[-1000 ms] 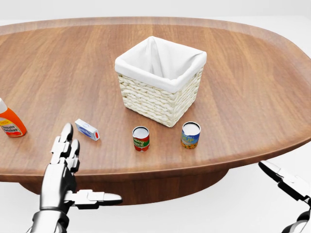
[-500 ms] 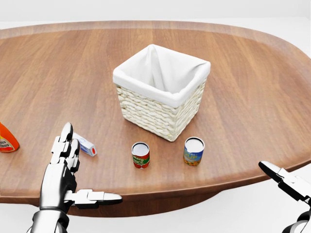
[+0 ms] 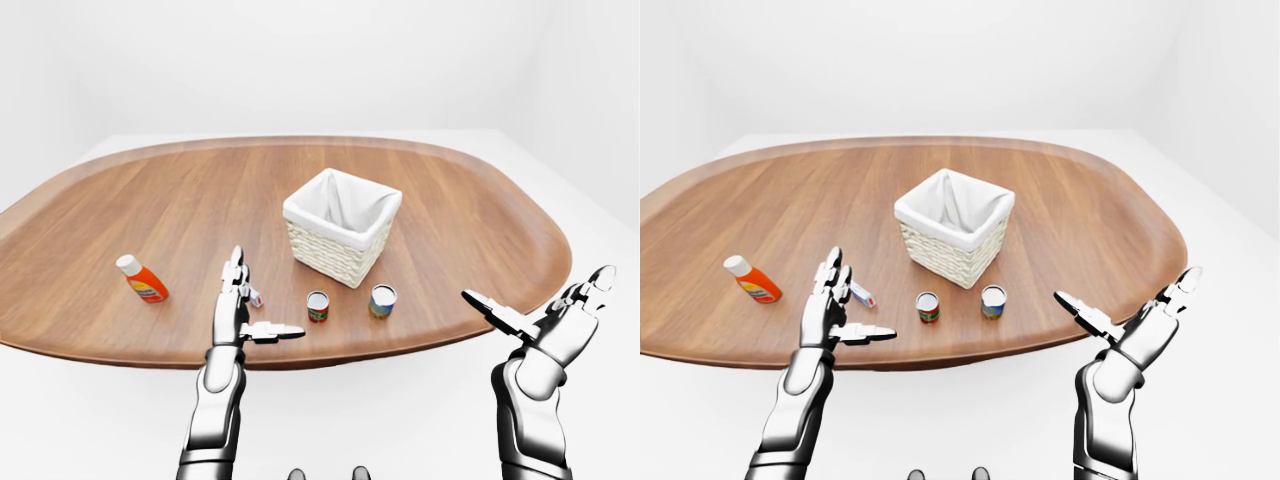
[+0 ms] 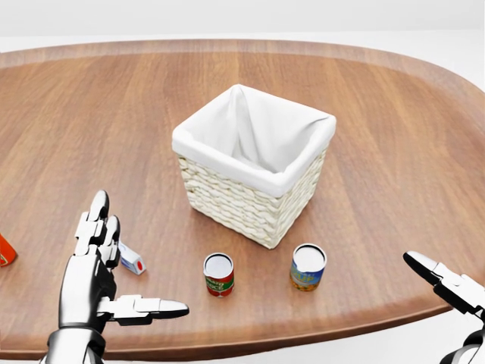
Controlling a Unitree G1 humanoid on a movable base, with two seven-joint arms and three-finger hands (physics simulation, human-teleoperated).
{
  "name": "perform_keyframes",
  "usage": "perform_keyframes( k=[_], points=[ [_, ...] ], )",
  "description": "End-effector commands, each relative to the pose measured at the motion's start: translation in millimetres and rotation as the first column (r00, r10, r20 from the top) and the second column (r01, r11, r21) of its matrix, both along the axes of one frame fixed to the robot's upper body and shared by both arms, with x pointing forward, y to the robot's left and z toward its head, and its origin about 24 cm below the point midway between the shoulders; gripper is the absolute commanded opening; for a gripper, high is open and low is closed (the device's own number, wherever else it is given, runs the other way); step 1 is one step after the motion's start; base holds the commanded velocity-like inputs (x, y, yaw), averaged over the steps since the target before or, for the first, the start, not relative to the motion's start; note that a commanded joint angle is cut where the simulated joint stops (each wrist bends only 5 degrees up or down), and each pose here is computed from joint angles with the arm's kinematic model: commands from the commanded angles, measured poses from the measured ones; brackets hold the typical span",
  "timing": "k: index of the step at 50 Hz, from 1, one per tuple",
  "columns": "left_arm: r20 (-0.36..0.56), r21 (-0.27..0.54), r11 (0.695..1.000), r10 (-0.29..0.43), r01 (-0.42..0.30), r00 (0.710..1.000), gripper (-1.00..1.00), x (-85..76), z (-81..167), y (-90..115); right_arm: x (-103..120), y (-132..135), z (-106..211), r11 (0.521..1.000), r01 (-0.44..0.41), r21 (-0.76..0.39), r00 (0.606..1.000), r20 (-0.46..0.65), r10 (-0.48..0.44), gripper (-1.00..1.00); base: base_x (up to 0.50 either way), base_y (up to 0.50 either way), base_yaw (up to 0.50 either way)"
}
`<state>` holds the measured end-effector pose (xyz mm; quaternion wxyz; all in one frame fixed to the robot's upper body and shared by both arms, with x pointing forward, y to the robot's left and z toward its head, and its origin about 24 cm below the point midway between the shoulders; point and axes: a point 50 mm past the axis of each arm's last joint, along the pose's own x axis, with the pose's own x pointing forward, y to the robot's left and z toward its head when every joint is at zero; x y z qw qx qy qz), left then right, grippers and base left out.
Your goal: Pick up the alphabet soup and the cream cheese box, and put them in the basket.
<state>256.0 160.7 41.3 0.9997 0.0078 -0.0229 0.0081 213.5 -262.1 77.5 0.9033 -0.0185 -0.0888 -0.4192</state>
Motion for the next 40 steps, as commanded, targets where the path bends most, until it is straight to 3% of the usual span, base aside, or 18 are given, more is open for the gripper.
perform_keyframes(
  k=[1, 40],
  points=[
    [0.011, 0.003, 1.0, 0.017, -0.017, 1.0, 1.0, -1.8, 2.8, 1.9, -1.6, -0.1, 1.3, 1.0, 0.003, 0.002, 1.0, 0.003, -0.003, 1.0, 0.2, 0.0, 0.0],
    [-0.013, 0.006, 1.0, 0.01, -0.01, 1.0, 1.0, -1.4, -0.6, 0.2, -0.8, 0.6, -0.3, 1.0, 0.002, -0.007, 1.0, -0.009, -0.002, 1.0, 0.17, 0.0, 0.0]
  ],
)
